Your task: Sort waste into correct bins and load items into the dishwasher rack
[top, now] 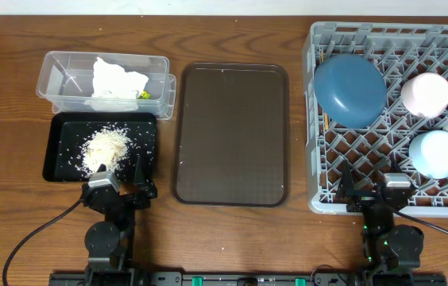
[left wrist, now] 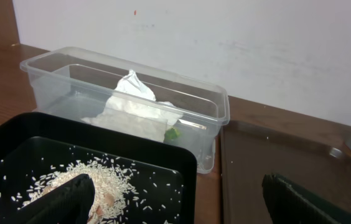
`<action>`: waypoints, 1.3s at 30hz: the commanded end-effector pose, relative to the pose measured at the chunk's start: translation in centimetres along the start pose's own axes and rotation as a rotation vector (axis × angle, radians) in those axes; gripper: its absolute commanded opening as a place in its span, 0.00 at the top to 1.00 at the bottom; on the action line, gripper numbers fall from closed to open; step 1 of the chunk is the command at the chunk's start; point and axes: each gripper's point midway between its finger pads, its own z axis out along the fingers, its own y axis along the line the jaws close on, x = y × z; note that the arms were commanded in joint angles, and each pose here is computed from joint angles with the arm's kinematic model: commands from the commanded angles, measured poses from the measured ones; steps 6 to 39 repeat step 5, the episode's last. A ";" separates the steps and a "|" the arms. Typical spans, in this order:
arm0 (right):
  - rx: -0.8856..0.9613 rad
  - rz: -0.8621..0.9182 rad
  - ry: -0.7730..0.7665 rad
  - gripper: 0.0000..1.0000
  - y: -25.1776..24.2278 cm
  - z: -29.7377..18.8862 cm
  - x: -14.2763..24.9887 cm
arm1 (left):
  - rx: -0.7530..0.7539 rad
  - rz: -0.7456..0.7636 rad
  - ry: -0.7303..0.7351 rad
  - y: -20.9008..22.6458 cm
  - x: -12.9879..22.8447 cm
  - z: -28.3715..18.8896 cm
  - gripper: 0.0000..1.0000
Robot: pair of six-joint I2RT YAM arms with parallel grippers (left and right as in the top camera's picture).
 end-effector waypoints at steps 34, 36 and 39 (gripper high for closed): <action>0.005 -0.015 -0.002 0.01 -0.1 0.0 0.0 | -0.011 0.016 0.050 0.4 1.7 0.1 0.11; 0.005 -0.015 -0.002 0.01 -0.1 0.0 0.0 | -0.011 0.016 0.050 0.4 1.7 0.1 0.11; 0.005 -0.015 -0.002 0.01 -0.1 0.0 0.0 | -0.011 0.016 0.050 0.4 1.7 0.1 0.11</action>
